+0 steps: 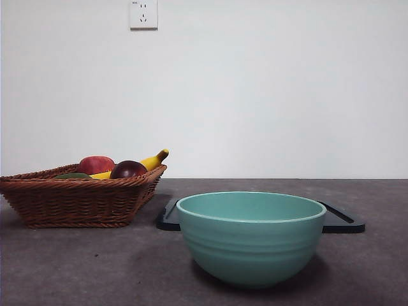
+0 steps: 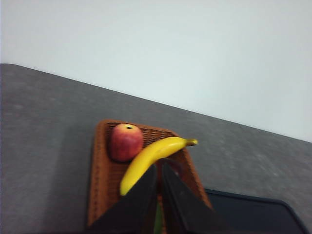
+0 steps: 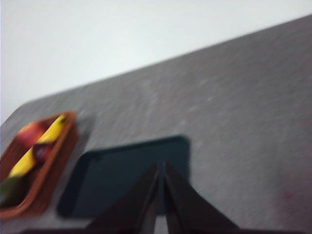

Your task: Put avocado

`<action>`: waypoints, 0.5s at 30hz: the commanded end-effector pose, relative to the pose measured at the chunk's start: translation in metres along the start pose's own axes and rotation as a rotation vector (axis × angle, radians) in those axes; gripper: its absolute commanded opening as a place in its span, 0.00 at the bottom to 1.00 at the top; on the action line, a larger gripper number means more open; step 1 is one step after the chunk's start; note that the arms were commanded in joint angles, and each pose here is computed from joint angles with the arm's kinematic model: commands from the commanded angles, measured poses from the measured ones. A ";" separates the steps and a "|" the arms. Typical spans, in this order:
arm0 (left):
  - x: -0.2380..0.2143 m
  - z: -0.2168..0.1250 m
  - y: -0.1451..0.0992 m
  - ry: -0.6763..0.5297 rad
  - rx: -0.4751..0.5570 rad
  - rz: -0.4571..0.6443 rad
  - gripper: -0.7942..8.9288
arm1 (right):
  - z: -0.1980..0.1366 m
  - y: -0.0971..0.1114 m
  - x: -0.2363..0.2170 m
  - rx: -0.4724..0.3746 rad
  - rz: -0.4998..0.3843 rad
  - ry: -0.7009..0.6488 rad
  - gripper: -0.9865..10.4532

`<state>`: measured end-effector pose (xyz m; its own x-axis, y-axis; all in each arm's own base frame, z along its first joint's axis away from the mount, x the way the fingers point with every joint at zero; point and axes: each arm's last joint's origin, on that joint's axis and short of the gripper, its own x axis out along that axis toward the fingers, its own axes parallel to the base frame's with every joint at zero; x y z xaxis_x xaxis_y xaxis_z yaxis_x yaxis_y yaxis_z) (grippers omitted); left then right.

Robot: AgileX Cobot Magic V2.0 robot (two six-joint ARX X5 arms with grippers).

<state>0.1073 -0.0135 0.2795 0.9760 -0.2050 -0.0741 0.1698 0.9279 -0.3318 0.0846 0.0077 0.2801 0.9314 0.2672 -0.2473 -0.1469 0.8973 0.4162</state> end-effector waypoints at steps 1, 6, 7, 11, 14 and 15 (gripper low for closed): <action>0.002 0.018 -0.010 0.014 0.020 -0.037 0.10 | 0.015 0.008 -0.001 -0.040 0.044 0.038 0.09; 0.012 0.036 -0.029 0.088 0.042 -0.124 0.10 | 0.041 0.022 0.002 -0.092 0.094 0.092 0.09; 0.014 0.038 -0.033 0.102 0.046 -0.144 0.10 | 0.045 0.025 0.002 -0.100 0.104 0.101 0.09; 0.022 0.045 -0.049 0.164 0.094 -0.230 0.10 | 0.059 0.039 0.007 -0.134 0.158 0.176 0.09; 0.028 0.050 -0.060 0.216 0.109 -0.270 0.10 | 0.063 0.050 0.012 -0.172 0.204 0.260 0.09; 0.030 0.052 -0.064 0.235 0.112 -0.281 0.10 | 0.063 0.053 0.014 -0.192 0.213 0.289 0.09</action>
<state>0.1330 -0.0606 0.3388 0.8374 -0.4966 -0.2285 0.4289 0.8560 -0.2886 0.1092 0.0342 0.3505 0.7554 0.5077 -0.4143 -0.3805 0.8546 0.3534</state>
